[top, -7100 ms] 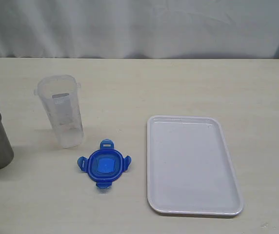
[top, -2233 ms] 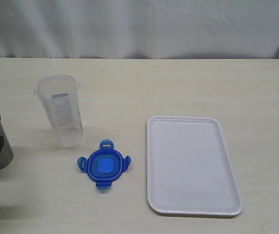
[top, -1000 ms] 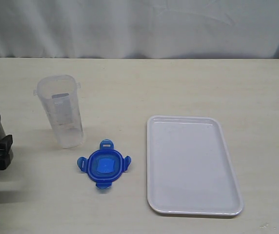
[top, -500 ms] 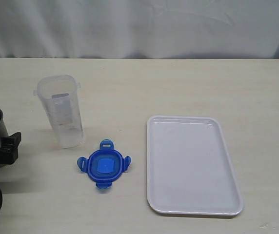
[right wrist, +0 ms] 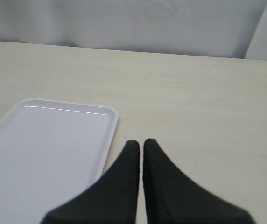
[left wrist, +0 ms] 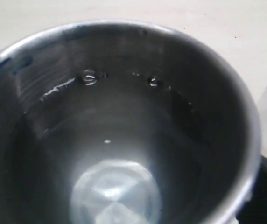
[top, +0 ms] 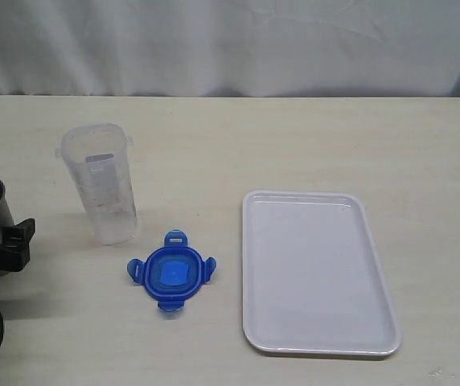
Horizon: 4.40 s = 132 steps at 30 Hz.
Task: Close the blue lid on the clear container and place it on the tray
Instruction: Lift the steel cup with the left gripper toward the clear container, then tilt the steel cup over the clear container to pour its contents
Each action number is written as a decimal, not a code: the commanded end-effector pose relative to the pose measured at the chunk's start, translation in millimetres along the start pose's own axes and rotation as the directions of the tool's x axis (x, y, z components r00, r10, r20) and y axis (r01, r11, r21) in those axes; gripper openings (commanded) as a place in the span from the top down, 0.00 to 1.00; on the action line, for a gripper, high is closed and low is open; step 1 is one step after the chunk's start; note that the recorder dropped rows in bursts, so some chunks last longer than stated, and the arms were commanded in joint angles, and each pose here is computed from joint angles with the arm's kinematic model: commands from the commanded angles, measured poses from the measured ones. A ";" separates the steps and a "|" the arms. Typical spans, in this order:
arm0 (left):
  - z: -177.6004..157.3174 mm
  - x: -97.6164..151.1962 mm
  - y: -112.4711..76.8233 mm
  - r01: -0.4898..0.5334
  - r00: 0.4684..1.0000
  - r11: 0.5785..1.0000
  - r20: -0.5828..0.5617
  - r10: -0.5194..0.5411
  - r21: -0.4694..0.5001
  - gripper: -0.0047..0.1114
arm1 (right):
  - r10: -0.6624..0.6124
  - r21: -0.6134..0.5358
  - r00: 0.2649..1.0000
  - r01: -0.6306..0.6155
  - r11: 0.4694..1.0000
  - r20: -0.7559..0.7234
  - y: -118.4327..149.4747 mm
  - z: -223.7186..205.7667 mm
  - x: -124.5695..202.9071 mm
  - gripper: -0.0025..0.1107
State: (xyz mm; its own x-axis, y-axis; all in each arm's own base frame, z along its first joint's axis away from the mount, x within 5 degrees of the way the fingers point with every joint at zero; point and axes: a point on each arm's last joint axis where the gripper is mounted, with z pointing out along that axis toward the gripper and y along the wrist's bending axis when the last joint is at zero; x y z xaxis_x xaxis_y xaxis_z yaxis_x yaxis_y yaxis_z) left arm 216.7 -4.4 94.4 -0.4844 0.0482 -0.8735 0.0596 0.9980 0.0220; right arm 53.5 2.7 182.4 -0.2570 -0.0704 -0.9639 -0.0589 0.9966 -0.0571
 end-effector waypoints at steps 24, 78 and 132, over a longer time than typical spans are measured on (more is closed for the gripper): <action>1.1 -0.4 -7.9 0.038 0.999 0.996 -0.004 -0.037 0.076 0.70 | -0.009 0.000 1.000 0.009 1.000 0.005 0.0 0.0 0.4 0.94; 42.5 -127.2 -17.4 -0.349 0.915 0.922 0.271 0.298 0.165 0.96 | -0.009 0.000 1.000 0.009 1.000 0.005 0.0 0.0 0.4 0.94; 37.8 -142.0 -18.2 -0.707 0.607 0.702 0.435 0.665 -0.086 0.96 | -0.009 0.000 1.000 0.009 1.000 0.005 0.0 0.0 0.4 0.94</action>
State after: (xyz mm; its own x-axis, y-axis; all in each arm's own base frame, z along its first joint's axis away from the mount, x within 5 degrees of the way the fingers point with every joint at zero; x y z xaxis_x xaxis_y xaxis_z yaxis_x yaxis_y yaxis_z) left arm 314.5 -29.4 183.7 0.0407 0.6994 -0.7136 0.3773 0.6506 0.6591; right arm 53.5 2.7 182.4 -0.2570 -0.0704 -0.9639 -0.0589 0.9966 -0.0571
